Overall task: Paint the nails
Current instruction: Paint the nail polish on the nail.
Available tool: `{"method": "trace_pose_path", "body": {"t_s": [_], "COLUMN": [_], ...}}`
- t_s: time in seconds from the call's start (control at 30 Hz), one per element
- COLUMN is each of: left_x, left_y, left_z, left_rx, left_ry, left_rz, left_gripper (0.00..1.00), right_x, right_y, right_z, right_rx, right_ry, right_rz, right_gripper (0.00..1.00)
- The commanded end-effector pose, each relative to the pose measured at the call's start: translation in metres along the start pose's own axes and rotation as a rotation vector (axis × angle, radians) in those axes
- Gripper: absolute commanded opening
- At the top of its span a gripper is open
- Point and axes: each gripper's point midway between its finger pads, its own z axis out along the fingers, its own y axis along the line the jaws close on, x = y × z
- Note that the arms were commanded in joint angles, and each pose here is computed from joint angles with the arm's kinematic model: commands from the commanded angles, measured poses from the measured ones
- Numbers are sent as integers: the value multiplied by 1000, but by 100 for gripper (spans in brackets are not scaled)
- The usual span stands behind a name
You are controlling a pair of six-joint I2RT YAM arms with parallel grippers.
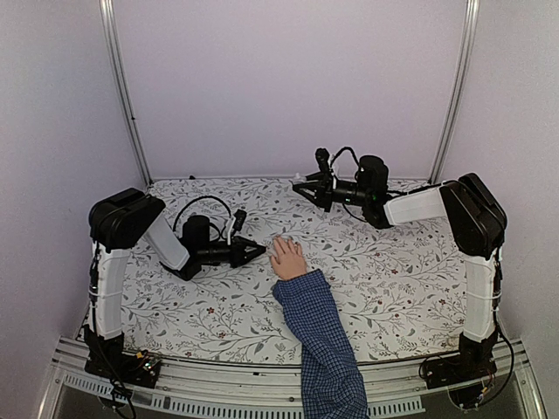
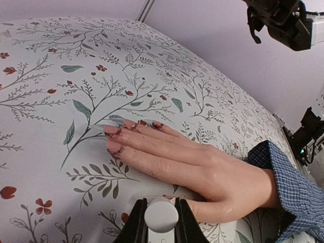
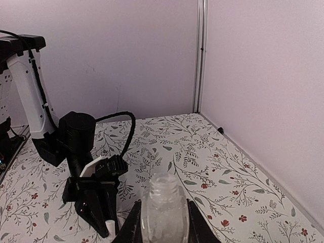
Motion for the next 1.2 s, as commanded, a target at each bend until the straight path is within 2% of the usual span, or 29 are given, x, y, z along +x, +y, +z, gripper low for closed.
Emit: {"method": "trace_pose_path", "body": {"t_s": [0.0, 1.17], "left_x": [9, 1], "left_y": [3, 15], "left_z": [1, 5], "left_rx": [-23, -78], "left_ry": [38, 1], "left_rz": [-22, -41], "left_gripper": [0, 0], "right_x": [6, 6], "right_y": [2, 2], "right_z": [1, 2], "right_rx": [-1, -2], "right_ry": [6, 6], "right_rz": [-2, -2], "right_gripper": [0, 0]}}
